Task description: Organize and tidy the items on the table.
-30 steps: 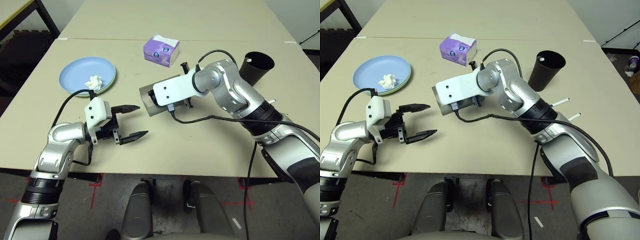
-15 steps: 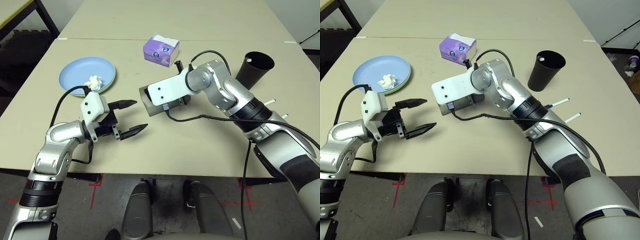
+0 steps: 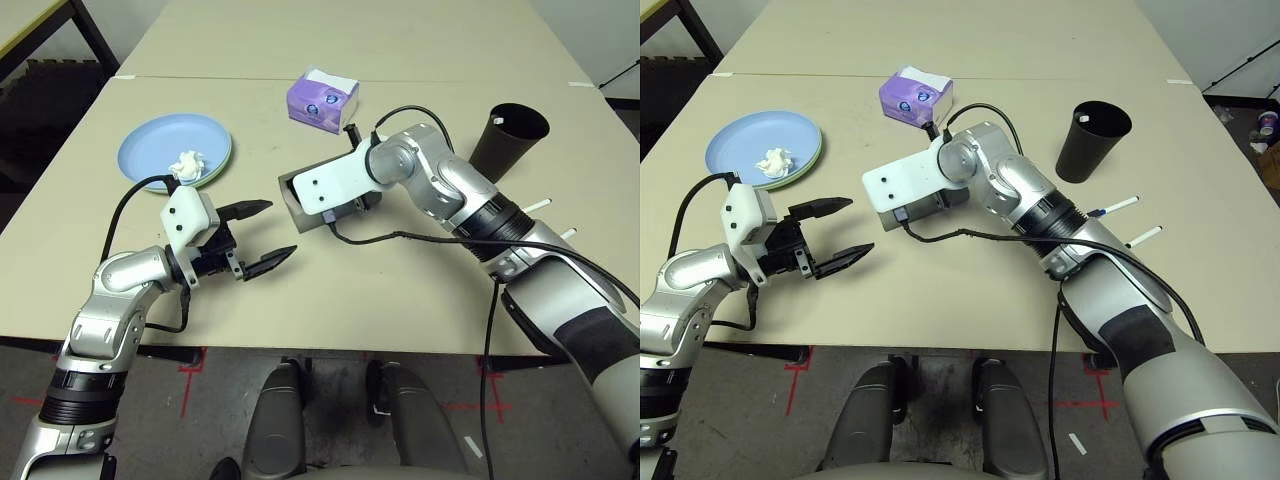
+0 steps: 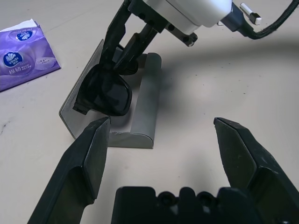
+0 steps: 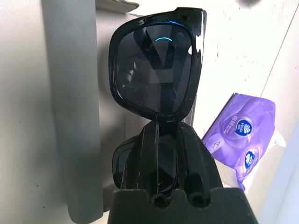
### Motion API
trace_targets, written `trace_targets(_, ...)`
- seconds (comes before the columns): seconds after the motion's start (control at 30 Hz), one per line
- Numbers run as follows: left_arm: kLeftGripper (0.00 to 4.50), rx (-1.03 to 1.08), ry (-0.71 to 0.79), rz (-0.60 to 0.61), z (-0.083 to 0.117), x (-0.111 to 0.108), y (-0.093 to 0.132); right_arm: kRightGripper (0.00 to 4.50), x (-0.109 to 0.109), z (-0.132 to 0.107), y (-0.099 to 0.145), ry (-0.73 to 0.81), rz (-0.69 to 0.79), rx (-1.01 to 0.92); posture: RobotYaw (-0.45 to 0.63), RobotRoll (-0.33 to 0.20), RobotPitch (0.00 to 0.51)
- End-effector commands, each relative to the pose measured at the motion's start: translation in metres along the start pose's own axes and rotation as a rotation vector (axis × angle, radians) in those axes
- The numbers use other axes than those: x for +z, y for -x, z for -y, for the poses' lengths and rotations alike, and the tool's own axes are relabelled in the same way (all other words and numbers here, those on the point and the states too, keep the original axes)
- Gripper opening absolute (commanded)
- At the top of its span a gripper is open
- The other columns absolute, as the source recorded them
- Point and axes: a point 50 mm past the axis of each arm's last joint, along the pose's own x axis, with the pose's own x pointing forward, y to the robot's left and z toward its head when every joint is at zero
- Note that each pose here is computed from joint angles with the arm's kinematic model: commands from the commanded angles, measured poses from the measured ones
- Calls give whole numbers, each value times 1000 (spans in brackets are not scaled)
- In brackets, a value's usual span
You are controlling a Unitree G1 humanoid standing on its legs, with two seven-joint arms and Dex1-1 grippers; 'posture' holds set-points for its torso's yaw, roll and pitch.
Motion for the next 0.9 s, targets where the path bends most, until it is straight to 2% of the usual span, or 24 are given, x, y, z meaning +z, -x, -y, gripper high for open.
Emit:
trace_targets(0.03, 4500, 1, 3, 3, 0, 0, 1, 394, 3, -4, -3, 14, 6, 3, 88, 0, 175)
trace_targets(0.47, 4500, 6, -1, 2, -1, 0, 2, 394, 8, -19, -7, 8, 26, 23, 87, 0, 175)
trace_targets(0.9, 4500, 5, -7, -1, -5, 1, 2, 394, 10, -22, -5, -3, 30, 50, 82, 0, 174)
